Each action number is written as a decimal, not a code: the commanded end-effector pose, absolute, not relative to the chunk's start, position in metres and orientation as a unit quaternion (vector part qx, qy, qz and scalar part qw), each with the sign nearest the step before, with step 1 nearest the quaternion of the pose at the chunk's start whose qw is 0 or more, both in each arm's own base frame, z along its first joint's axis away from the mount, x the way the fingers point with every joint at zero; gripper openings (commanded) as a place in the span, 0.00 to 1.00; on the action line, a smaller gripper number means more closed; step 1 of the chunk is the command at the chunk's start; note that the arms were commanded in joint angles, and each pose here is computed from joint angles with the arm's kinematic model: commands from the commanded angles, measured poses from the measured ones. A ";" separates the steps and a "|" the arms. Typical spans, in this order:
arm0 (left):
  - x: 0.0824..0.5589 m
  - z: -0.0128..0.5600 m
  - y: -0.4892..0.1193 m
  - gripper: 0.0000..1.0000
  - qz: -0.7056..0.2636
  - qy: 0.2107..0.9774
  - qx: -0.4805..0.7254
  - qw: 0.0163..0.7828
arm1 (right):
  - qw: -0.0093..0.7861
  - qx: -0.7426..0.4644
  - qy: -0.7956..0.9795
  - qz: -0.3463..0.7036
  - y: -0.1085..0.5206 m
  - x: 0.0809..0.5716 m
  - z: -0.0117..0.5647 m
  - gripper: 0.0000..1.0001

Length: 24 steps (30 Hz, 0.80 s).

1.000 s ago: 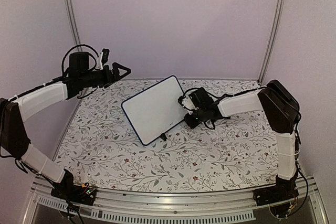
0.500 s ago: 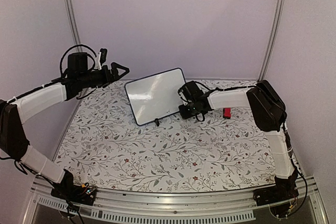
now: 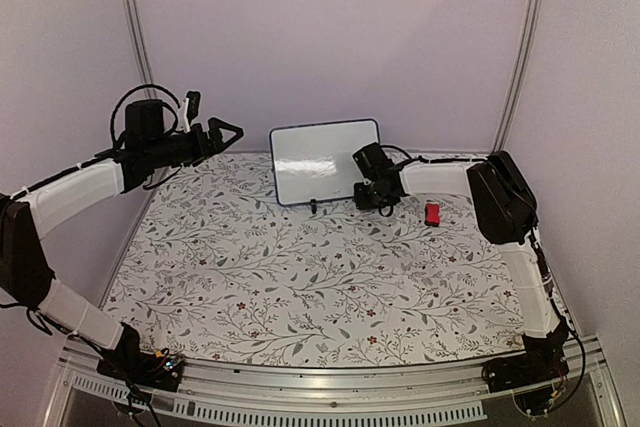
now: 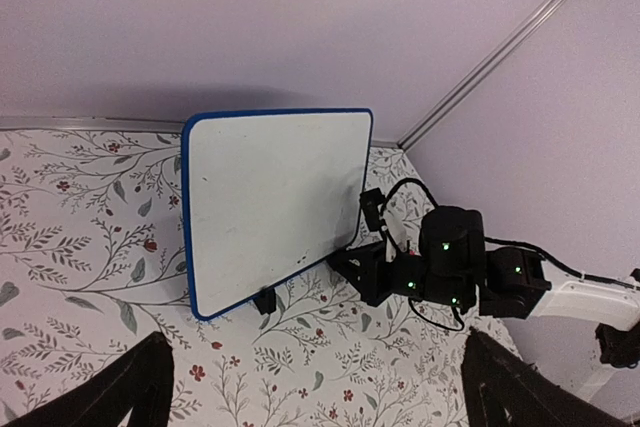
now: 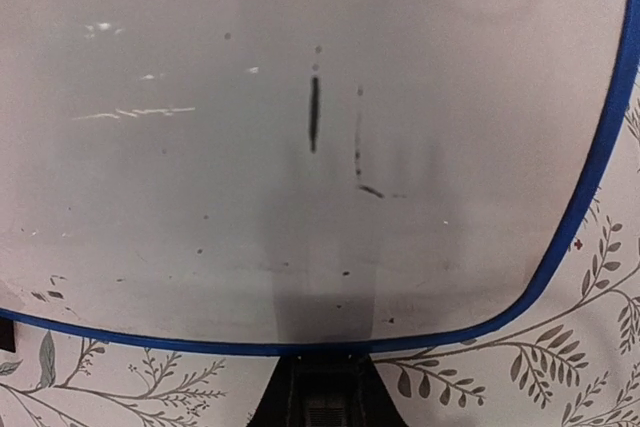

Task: Erase the whiteboard
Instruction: Move the whiteboard to the center of the board.

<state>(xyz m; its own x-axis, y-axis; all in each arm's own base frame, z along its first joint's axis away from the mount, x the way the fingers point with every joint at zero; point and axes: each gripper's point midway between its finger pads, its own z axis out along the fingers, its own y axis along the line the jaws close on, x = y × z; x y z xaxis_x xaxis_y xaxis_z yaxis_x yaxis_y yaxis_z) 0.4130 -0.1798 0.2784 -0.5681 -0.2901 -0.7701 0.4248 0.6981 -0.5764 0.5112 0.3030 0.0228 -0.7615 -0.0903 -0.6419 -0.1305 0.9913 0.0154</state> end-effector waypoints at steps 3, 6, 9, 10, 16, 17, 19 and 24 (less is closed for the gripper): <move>0.412 0.290 -0.172 1.00 -0.383 0.786 0.039 0.484 | 0.293 -0.003 0.955 -0.047 0.252 0.504 -0.021 0.08; 0.412 0.289 -0.172 1.00 -0.384 0.786 0.037 0.483 | 0.287 -0.003 0.957 -0.047 0.251 0.500 -0.023 0.19; 0.413 0.288 -0.172 1.00 -0.385 0.786 0.035 0.482 | 0.286 -0.001 0.957 -0.049 0.247 0.495 -0.021 0.28; 0.413 0.288 -0.173 1.00 -0.386 0.786 0.035 0.482 | 0.291 0.002 0.956 -0.048 0.246 0.495 -0.018 0.30; 0.412 0.294 -0.170 1.00 -0.381 0.784 0.031 0.489 | 0.305 0.004 0.952 -0.030 0.245 0.485 0.005 0.43; 0.411 0.297 -0.170 1.00 -0.378 0.783 0.030 0.492 | 0.305 0.003 0.952 -0.027 0.245 0.483 0.008 0.45; 0.408 0.304 -0.171 1.00 -0.371 0.782 0.032 0.500 | 0.310 -0.003 0.951 -0.018 0.247 0.476 0.017 0.53; 0.398 0.319 -0.176 1.00 -0.358 0.793 0.029 0.492 | 0.311 -0.037 0.950 0.004 0.253 0.450 0.033 0.87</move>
<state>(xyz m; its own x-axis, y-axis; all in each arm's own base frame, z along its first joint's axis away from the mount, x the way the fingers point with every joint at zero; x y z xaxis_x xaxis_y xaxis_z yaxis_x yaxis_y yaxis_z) 0.4069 -0.1738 0.2950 -0.5335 -0.3150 -0.7850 0.3989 0.7246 -0.5619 0.4738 0.2510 0.0179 -0.7946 -0.0240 -0.6067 -0.0137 0.9997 -0.0215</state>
